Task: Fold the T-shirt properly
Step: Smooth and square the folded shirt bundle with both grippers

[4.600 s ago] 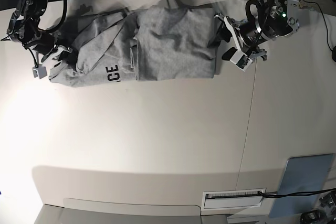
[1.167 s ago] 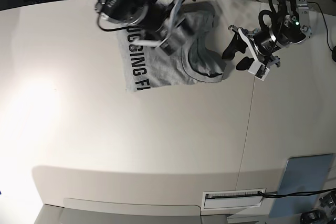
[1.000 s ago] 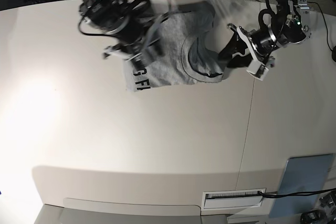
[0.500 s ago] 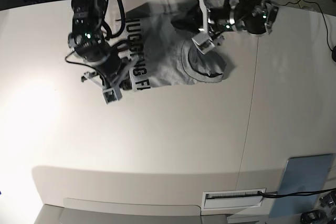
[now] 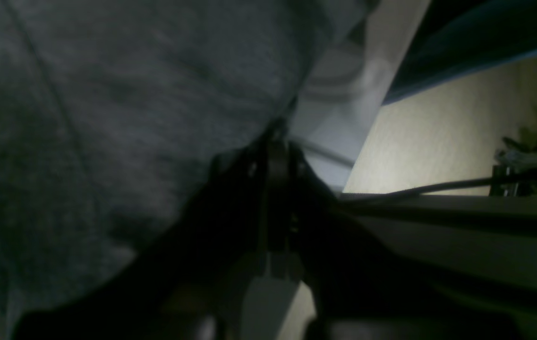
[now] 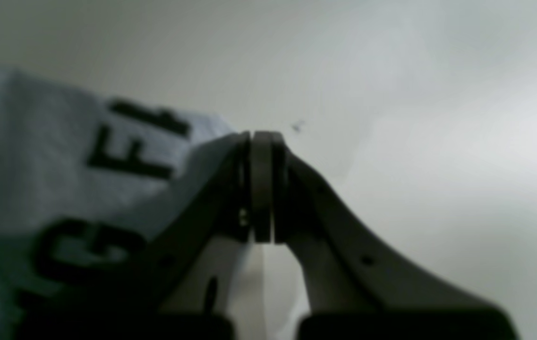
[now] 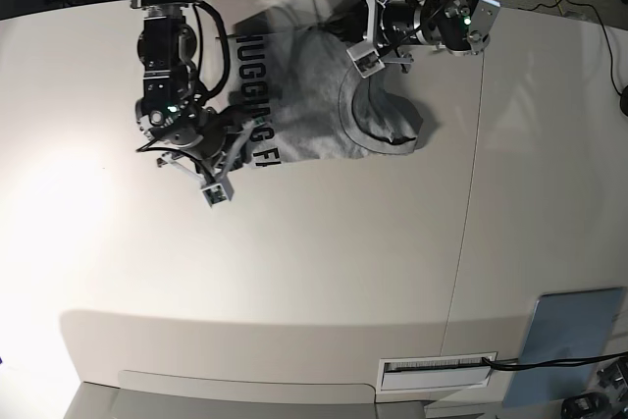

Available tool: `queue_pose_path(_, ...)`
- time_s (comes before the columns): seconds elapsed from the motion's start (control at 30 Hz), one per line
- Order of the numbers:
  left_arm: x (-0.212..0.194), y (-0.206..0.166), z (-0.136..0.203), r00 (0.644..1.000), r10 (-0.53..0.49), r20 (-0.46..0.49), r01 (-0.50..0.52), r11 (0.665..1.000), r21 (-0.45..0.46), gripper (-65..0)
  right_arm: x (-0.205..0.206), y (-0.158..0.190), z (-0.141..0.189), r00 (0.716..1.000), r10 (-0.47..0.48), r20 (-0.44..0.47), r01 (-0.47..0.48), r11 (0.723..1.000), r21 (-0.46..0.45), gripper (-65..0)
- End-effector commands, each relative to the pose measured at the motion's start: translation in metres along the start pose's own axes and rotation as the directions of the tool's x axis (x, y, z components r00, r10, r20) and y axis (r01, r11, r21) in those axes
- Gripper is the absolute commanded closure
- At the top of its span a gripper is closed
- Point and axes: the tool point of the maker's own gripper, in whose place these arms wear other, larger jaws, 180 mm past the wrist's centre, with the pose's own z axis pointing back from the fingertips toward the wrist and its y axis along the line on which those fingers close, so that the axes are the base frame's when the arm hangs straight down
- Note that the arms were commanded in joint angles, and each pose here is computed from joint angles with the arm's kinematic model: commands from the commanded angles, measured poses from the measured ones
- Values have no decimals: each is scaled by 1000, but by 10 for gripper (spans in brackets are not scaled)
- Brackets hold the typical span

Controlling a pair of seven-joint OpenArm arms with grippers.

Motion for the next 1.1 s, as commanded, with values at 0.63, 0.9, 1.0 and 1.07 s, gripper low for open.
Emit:
queue_pose_path(0.63, 36, 182, 62, 993, 63, 101, -102, 886, 453, -19, -22, 73, 36, 986, 161, 33, -163, 983, 82, 0)
queue_pose_path(0.9, 33, 171, 79, 985, 142, 102, -170, 912, 374, -20, -3, 17, 43, 991, 116, 70, -108, 989, -106, 0)
queue_pose_path(1.0, 32, 161, 88, 980, 154, 129, -190, 923, 335, -20, 3, -11, 50, 991, 76, 110, -57, 984, -169, 0)
queue_pose_path(1.07, 29, 151, 89, 978, 157, 134, -192, 929, 316, -20, 7, -26, 54, 990, 51, 135, -24, 981, -195, 0)
